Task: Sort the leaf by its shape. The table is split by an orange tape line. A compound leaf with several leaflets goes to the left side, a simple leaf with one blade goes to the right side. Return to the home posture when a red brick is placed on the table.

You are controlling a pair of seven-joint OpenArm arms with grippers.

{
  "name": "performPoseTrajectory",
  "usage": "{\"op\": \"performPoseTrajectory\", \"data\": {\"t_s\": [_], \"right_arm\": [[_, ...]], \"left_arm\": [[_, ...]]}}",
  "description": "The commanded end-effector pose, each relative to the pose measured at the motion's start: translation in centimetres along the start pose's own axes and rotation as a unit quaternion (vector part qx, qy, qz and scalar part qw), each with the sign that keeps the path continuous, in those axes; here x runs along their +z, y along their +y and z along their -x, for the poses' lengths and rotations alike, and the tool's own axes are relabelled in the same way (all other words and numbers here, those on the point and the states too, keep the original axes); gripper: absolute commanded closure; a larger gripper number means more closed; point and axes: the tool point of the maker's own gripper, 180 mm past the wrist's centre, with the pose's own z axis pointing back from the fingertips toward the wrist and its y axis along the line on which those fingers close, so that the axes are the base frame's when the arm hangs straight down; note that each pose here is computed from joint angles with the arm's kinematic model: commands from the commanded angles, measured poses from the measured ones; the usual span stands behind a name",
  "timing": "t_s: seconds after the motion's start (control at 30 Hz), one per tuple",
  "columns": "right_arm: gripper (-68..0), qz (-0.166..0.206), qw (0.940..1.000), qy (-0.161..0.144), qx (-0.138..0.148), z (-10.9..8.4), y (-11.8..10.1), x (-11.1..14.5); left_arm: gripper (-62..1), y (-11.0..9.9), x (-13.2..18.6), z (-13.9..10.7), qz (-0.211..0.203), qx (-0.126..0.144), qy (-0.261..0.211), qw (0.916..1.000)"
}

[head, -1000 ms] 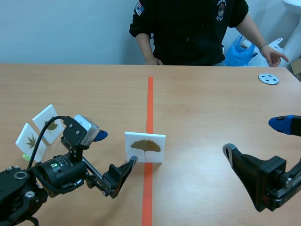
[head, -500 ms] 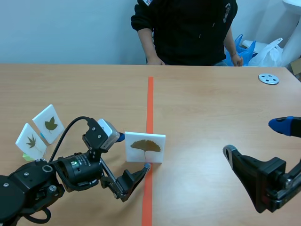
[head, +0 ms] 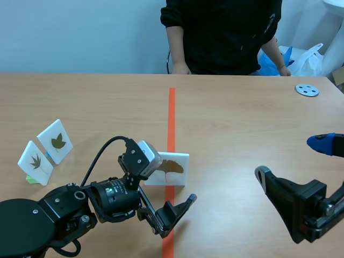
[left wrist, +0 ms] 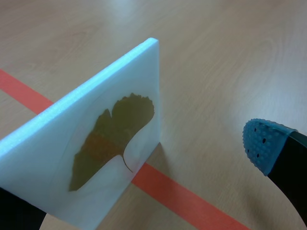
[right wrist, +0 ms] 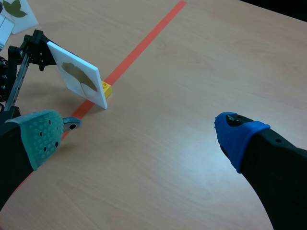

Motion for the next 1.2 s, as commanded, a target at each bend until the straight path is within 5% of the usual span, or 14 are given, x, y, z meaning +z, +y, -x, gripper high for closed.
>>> {"op": "performPoseTrajectory", "data": {"t_s": [0.0, 0.33, 0.53, 0.97, 1.17], "right_arm": [[-67.9, 0.006, 0.9999, -0.015, 0.004, -0.8, -0.6, -0.1], [-67.9, 0.006, 0.9999, -0.015, 0.004, -0.8, -0.6, -0.1], [-67.9, 0.006, 0.9999, -0.015, 0.004, -0.8, -0.6, -0.1], [-67.9, 0.006, 0.9999, -0.015, 0.004, -0.8, -0.6, -0.1], [-67.9, 0.006, 0.9999, -0.015, 0.004, -0.8, -0.6, -0.1]], "left_arm": [[-61.4, 0.6, -0.2, -1.0, -0.008, -0.003, -0.016, 0.9998], [-26.9, 1.0, -0.1, -0.7, -0.019, -0.007, -0.011, 0.9997], [-12.6, 1.3, 0.2, 0.1, -0.029, 0.012, -0.005, 0.9995], [-5.5, 2.3, 1.7, -0.1, -0.037, 0.008, -0.004, 0.9993], [-5.5, 3.1, 3.9, -2.1, -0.067, 0.035, -0.016, 0.997]]}}
